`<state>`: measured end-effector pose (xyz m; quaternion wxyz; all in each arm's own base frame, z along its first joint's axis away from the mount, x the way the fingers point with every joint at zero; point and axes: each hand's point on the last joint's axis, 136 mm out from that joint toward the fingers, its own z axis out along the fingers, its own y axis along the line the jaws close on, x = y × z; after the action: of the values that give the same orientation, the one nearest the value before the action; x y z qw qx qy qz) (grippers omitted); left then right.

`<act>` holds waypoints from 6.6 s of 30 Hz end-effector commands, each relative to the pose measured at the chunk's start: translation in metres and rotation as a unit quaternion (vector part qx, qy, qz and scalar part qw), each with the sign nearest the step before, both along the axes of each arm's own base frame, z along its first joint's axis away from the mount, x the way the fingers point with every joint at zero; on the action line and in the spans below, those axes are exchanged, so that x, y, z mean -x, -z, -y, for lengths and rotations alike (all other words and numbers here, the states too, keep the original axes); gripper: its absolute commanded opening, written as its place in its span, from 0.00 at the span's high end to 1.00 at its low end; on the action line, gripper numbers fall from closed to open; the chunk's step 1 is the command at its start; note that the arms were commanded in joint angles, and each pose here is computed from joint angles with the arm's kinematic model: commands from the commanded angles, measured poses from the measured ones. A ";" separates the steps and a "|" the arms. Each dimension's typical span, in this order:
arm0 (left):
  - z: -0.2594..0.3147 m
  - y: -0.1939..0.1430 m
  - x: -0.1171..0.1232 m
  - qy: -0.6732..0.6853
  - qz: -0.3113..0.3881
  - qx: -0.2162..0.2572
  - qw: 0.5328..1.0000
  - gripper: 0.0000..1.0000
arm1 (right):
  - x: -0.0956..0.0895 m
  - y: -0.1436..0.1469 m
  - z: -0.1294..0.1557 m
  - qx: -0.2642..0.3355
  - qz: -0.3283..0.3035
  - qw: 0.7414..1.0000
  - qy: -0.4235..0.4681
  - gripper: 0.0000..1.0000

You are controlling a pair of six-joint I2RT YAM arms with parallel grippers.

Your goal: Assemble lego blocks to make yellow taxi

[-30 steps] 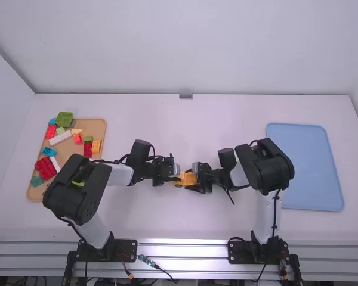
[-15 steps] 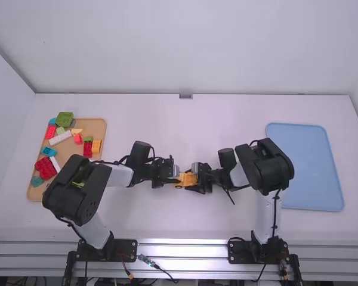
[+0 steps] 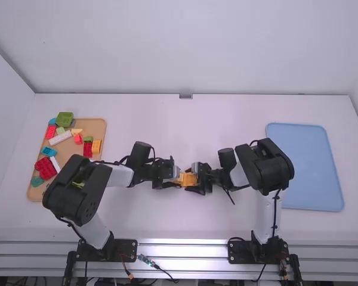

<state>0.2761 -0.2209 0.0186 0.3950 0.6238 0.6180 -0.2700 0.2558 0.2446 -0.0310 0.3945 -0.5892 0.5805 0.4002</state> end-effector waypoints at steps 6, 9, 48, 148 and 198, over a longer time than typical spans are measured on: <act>0.006 -0.007 0.008 0.018 0.003 0.019 1.000 0.01 | -0.001 0.007 0.003 0.012 -0.007 1.000 0.009 0.16; 0.007 -0.010 0.007 0.017 0.001 0.027 0.999 0.01 | -0.001 0.007 0.003 0.013 -0.007 1.000 0.010 0.15; -0.005 -0.026 0.002 -0.007 -0.035 0.060 0.998 0.98 | -0.009 0.001 0.000 0.002 -0.015 1.000 0.023 0.40; -0.033 -0.095 -0.059 -0.284 -0.096 -0.026 0.954 0.01 | -0.010 0.002 0.001 0.005 -0.018 0.999 0.027 0.01; -0.279 -0.125 -0.128 -0.759 -0.251 0.057 0.598 0.01 | -0.084 -0.156 0.081 0.128 0.032 0.909 0.395 0.01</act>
<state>0.3919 0.0415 0.1299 0.3118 -0.1507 0.9365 -0.0553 0.3329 0.1622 0.1061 0.4402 -0.3603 0.8129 0.1248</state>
